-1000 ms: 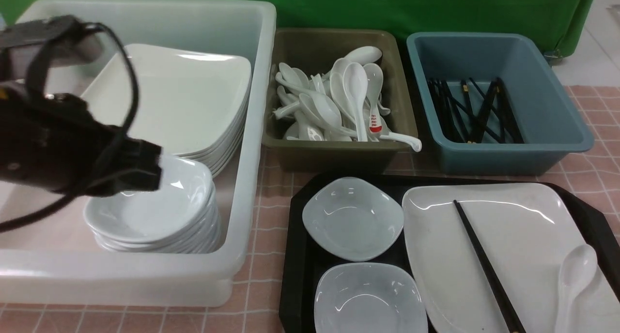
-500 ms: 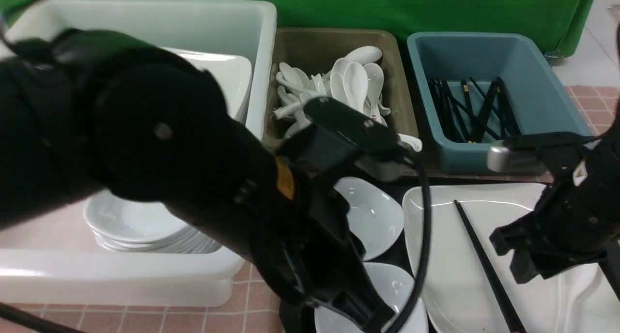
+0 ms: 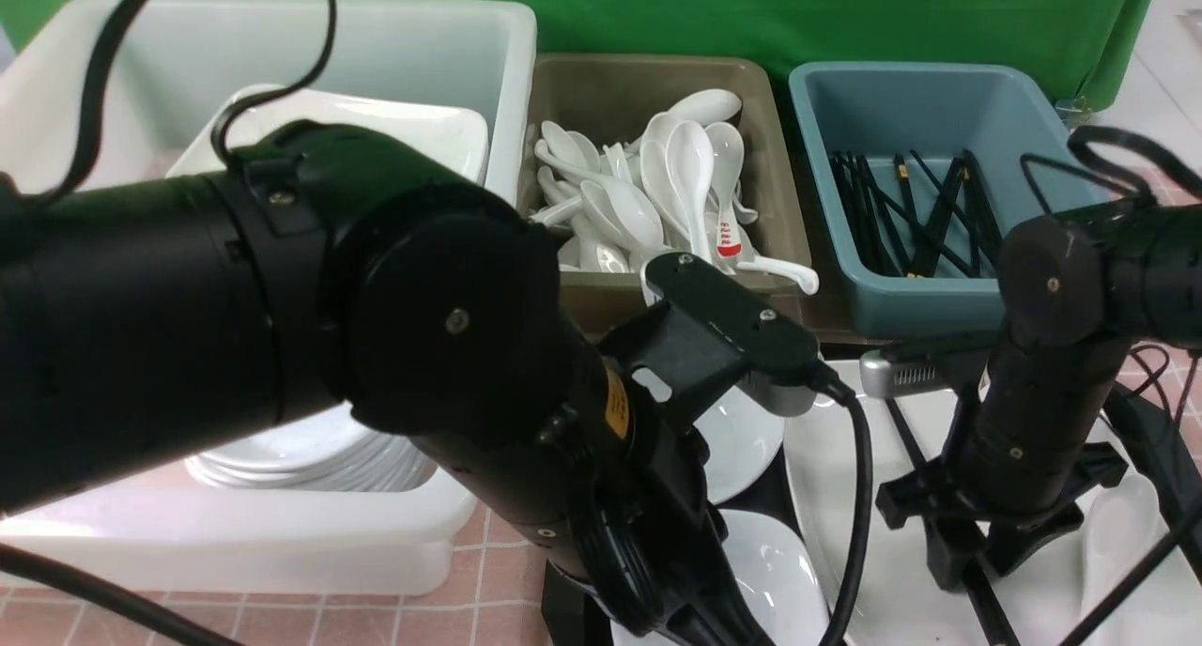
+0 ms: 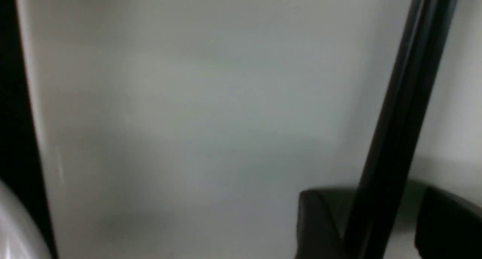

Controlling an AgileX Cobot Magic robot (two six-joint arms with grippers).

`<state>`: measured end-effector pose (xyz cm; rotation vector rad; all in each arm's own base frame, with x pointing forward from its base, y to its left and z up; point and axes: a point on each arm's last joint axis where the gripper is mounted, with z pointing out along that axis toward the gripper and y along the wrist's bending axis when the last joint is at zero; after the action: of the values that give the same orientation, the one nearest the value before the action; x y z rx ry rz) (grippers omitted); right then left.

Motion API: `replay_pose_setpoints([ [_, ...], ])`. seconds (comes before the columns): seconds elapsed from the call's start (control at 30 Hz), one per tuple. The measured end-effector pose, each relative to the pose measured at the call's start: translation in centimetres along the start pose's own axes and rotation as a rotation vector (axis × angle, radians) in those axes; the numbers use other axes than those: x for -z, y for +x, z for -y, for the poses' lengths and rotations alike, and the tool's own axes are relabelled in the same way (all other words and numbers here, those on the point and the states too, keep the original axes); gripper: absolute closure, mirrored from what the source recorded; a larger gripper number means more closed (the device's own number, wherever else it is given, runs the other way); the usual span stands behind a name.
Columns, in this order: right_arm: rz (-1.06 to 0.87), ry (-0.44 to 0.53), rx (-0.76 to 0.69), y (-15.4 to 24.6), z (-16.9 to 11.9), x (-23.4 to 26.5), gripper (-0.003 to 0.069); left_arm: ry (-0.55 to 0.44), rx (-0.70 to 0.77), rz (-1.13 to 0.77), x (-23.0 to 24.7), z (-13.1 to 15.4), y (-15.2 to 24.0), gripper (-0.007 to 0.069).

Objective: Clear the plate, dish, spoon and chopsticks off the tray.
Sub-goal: Use the right arm to grab a pair of chopsticks from the plate, then use the right arm to put the chopsticks into the small storage box on the right

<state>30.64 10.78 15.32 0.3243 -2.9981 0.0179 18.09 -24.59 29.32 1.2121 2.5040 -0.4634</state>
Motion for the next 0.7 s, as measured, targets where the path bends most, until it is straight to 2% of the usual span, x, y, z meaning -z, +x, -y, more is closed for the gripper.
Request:
replay_pose_setpoints([
  [0.03, 0.006, 0.001, 0.002, -0.1, 0.0, 0.1, 0.0404, -0.003, -0.002, 0.0, 0.0, 0.0, 0.0, 0.0634],
  [0.07, 0.006, 0.001, 0.003, -0.1, 0.0, 0.1, 0.0419, -0.003, -0.002, 0.0, 0.0, 0.0, 0.0, 0.0633],
  [0.1, 0.01, -0.003, 0.004, -0.2, 0.0, 0.3, 0.051, -0.003, -0.002, 0.001, 0.0, 0.0, 0.0, 0.0631],
  [0.17, 0.014, -0.01, 0.005, -0.2, -0.1, 0.5, 0.0505, -0.004, -0.002, 0.008, 0.0, 0.0, -0.1, 0.063],
  [0.4, 0.153, -0.137, 0.052, 0.7, -1.3, 7.5, 0.0489, -0.024, 0.008, 0.139, 0.3, -0.2, -1.4, 0.063],
  [0.53, 0.416, -0.173, 0.062, 2.5, -1.0, 14.2, 0.0489, -0.058, -0.001, 0.339, 2.0, -0.6, -3.9, 0.0629],
  [0.6, 0.492, -0.179, 0.05, 2.6, -0.6, 15.5, 0.0489, -0.067, 0.007, 0.401, 2.5, -0.9, -4.5, 0.0629],
  [0.7, 0.758, -0.175, -0.032, 1.2, 2.1, 19.4, 0.0489, -0.11, 0.029, 0.627, 4.2, -2.3, -6.5, 0.0629],
])
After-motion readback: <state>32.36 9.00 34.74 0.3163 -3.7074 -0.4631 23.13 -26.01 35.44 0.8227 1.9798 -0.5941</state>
